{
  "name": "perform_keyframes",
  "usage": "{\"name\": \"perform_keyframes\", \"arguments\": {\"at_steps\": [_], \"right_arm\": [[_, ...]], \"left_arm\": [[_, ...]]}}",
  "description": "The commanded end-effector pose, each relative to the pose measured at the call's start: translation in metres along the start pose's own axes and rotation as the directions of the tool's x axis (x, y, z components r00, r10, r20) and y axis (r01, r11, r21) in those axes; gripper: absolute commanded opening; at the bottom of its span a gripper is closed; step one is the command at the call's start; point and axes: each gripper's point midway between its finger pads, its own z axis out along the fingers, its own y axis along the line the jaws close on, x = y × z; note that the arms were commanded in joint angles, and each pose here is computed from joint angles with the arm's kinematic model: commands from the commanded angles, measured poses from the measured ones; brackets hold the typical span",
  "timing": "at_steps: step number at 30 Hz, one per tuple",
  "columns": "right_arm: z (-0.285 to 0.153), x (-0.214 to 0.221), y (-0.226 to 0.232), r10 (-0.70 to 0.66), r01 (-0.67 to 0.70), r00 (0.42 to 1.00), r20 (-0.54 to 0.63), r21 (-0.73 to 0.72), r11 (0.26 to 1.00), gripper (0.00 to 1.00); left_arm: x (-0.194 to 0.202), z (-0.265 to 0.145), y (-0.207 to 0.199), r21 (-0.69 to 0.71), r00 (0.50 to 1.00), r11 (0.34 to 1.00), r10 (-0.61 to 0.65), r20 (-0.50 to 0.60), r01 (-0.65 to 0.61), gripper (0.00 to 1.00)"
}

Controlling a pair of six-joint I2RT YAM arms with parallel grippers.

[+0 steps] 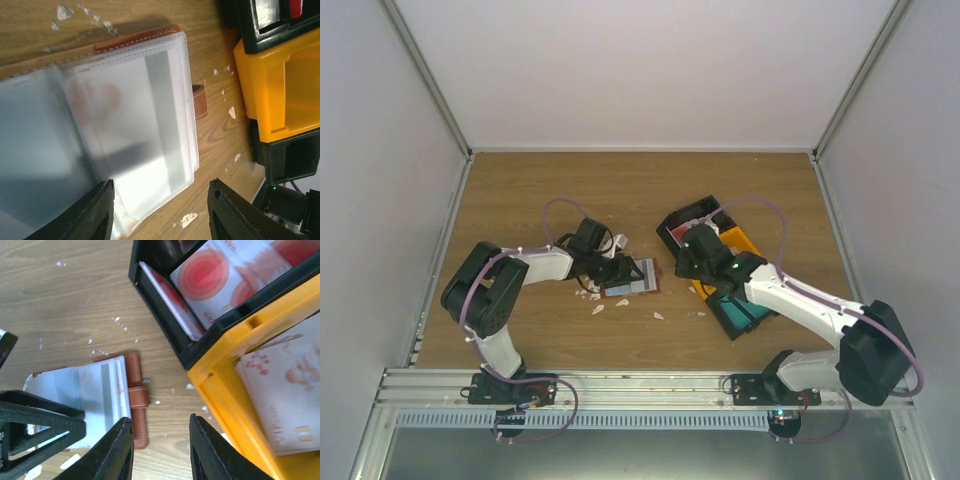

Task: Put the credit cards into the card holder
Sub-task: Turn over the card slot in the card holder, then move the storage box to the center of the board.

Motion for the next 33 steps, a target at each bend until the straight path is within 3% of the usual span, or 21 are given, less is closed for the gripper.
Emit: {"name": "perform_keyframes", "arguments": {"at_steps": [1,10,16,21,24,28,33], "right_arm": [[-0.024,-0.023,-0.013,-0.059,0.059,0.997,0.047,0.012,0.998,0.34],[-0.039,-0.038,-0.071,-0.134,0.14,0.989,-0.057,0.107,0.984,0.52],[-0.046,-0.032,-0.096,-0.117,0.141,0.983,-0.138,0.179,0.974,0.58],[-0.07,-0.021,-0.12,-0.018,0.064,0.988,-0.154,0.301,0.952,0.61],[-0.084,-0.006,-0.13,0.077,-0.02,0.985,-0.154,0.338,0.941,0.58],[-0.081,0.032,-0.146,0.2,-0.108,0.958,-0.203,0.389,0.915,0.43],[-0.054,0.051,-0.152,0.212,-0.105,0.946,-0.244,0.389,0.915,0.33]], "left_arm": [[-0.025,-0.022,-0.024,-0.023,0.989,0.997,0.08,0.122,-0.078,0.55],[-0.033,-0.085,-0.045,-0.123,0.933,0.983,0.168,0.317,-0.135,0.69],[-0.018,-0.091,-0.063,-0.031,0.93,0.981,0.192,0.313,-0.192,0.77],[-0.009,-0.084,-0.065,0.029,0.941,0.979,0.186,0.282,-0.203,0.78],[-0.005,-0.077,-0.063,0.05,0.948,0.978,0.185,0.26,-0.205,0.76],[-0.003,-0.068,-0.058,0.052,0.955,0.979,0.182,0.233,-0.199,0.72],[-0.003,-0.063,-0.055,0.054,0.96,0.979,0.181,0.215,-0.197,0.72]]}}
